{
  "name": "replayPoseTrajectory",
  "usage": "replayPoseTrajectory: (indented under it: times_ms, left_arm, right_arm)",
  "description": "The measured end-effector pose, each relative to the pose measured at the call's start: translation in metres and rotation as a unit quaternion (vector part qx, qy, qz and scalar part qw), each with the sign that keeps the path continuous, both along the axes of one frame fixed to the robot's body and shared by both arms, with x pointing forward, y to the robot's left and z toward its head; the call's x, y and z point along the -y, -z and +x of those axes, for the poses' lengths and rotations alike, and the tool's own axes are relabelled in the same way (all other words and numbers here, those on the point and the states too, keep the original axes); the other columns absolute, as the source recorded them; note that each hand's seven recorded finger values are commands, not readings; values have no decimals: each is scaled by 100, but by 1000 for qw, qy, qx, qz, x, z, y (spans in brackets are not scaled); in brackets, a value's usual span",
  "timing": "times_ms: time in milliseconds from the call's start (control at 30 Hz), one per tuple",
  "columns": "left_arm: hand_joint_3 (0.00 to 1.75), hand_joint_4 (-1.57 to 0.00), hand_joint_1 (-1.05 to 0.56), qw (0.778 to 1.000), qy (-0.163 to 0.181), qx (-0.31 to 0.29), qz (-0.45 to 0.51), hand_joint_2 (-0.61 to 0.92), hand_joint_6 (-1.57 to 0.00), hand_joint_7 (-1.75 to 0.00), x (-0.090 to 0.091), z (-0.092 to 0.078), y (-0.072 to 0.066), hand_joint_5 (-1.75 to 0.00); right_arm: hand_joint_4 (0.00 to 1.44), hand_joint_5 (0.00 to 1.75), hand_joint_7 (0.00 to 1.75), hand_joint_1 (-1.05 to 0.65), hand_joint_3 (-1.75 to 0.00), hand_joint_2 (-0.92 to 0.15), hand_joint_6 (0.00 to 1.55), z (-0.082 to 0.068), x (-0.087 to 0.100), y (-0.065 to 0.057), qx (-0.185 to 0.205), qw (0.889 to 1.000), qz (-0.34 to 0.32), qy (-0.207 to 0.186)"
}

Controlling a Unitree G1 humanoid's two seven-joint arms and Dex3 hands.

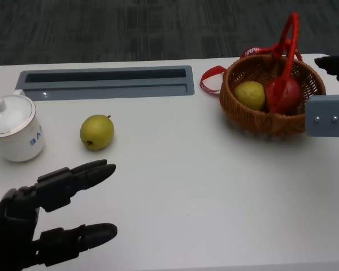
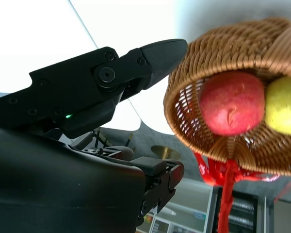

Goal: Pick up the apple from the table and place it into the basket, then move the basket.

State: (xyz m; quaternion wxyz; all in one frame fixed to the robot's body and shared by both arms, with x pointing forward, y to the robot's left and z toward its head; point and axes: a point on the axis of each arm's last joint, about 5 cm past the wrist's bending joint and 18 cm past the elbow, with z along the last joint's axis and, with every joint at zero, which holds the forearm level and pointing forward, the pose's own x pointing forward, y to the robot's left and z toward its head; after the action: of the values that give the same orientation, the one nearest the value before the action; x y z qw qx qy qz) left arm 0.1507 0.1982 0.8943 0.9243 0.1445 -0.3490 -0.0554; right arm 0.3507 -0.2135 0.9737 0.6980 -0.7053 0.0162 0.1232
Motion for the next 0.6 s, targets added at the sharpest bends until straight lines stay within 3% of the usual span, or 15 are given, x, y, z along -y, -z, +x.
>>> replayPoseTrajectory:
  times_ms: [200, 400, 600]
  left_arm:
    - [0, -81, -32, 1000, 8, -3, -2, 74, -84, -1, -3, 7, -1, -2]
    - [0, -81, -32, 1000, 17, -3, 2, 73, -84, -1, -6, 16, -2, -2]
    - [0, -81, -32, 1000, 22, -4, 15, 73, -85, -1, -13, 21, -4, -2]
  right_arm:
    - [15, 0, 0, -101, -1, -84, 12, -3, 13, -5, 28, 999, 29, -9]
    - [19, 2, 2, -98, 0, -83, 16, -11, 22, 4, 42, 996, 73, -29]
    - [26, 3, 2, -88, 0, -84, 21, -25, 28, 17, 68, 978, 183, -70]
